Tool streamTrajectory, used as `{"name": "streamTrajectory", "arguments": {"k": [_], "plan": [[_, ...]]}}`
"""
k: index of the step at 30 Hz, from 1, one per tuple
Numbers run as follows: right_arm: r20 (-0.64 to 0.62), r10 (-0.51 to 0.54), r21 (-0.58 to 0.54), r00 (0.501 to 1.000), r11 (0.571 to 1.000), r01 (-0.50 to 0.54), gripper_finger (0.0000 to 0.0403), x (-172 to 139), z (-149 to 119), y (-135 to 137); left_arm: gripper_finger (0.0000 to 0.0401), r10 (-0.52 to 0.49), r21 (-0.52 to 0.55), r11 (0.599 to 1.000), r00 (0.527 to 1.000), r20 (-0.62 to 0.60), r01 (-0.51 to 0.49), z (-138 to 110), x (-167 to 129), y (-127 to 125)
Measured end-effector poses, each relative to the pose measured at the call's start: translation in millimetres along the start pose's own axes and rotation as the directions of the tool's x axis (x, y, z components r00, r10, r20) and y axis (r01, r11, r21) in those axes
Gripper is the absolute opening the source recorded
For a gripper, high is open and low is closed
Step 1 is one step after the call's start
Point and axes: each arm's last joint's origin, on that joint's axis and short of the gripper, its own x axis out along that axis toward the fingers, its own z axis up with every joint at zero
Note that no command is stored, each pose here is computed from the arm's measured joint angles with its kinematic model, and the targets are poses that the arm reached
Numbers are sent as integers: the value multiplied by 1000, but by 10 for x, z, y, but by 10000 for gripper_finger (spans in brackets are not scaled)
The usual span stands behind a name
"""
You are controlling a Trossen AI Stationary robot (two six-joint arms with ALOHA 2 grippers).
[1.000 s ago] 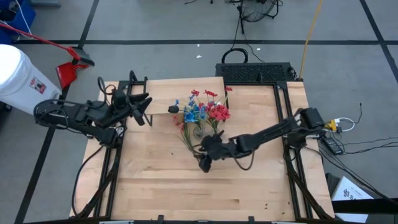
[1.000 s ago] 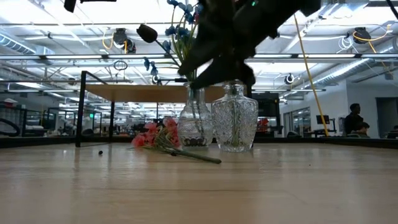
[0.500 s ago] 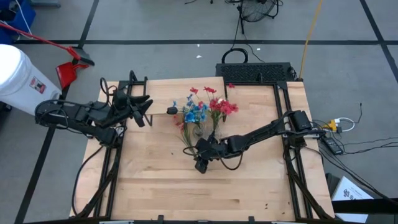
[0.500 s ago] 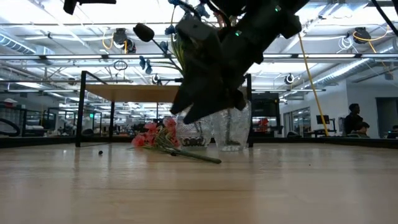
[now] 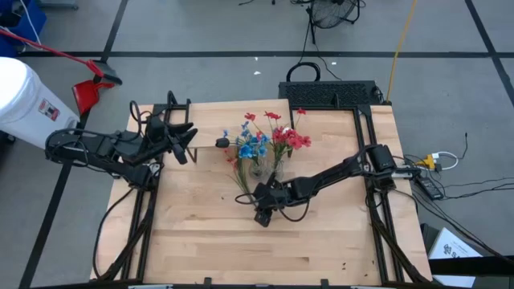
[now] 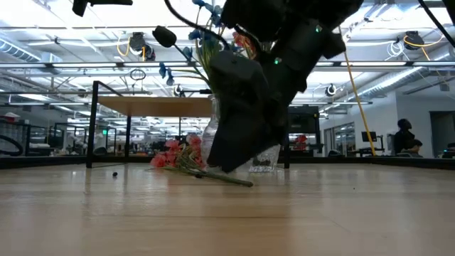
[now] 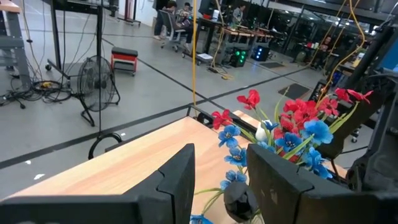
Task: Pick and place flowers into a vace then onto a shelf
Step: Put the pink flowers into the left transparent vase
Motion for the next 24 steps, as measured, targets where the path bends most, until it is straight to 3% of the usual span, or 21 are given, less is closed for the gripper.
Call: {"name": "streamTrajectory", "arguments": {"k": [7, 11, 16, 24], "plan": [[-28, 4, 20, 1000, 1000, -3, 161, 101, -46, -24, 147, 5, 1, 1000, 1000, 2, -5, 1, 1, 2], [-67, 10, 24, 998, 1000, -9, 115, 160, -82, -44, 147, 11, 2, 1000, 1000, 3, -11, 2, 6, 9], [-150, 10, 41, 989, 999, -4, 18, 162, -169, -42, 147, 21, 2, 1000, 1000, 1, -21, 1, 14, 21], [-339, 102, 9, 935, 994, -105, 3, 113, -445, 152, 147, 18, 3, 1000, 1000, 0, -18, 0, 14, 20]]}}
